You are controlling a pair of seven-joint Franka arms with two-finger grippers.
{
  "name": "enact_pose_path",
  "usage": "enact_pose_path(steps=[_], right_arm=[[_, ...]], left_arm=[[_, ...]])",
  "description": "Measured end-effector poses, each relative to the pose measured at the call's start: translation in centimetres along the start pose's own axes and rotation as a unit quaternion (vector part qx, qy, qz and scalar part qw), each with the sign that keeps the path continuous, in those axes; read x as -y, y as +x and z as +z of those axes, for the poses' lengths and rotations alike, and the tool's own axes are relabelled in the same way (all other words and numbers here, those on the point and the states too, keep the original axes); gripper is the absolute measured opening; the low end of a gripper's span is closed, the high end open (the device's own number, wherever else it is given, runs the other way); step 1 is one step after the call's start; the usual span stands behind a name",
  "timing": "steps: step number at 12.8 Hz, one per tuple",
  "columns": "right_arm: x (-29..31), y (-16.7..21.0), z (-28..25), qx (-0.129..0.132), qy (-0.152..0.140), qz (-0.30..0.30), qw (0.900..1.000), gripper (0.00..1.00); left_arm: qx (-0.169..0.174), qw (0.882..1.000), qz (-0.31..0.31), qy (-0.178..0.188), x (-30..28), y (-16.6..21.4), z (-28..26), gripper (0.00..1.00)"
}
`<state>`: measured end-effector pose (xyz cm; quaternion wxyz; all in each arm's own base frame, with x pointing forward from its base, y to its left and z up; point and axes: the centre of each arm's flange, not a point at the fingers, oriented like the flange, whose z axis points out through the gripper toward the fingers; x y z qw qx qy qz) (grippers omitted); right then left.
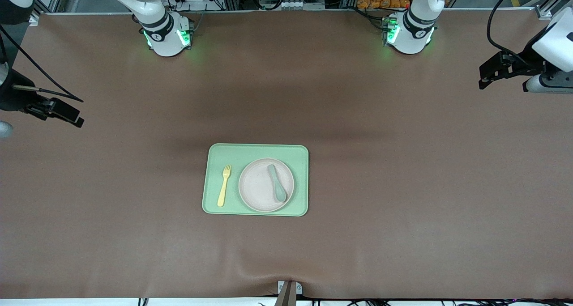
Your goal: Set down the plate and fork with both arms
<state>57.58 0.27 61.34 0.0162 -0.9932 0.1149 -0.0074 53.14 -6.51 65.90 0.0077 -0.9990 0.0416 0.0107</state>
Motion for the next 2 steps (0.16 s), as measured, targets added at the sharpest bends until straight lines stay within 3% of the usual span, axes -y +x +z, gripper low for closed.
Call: enact_pose_path(steps=[2], right_arm=[[-0.13, 0.25, -0.06, 0.0, 0.0, 0.002, 1.0, 1.0]], left_arm=[[0.0, 1.0, 0.0, 0.0, 0.0, 0.0, 0.0, 1.0]])
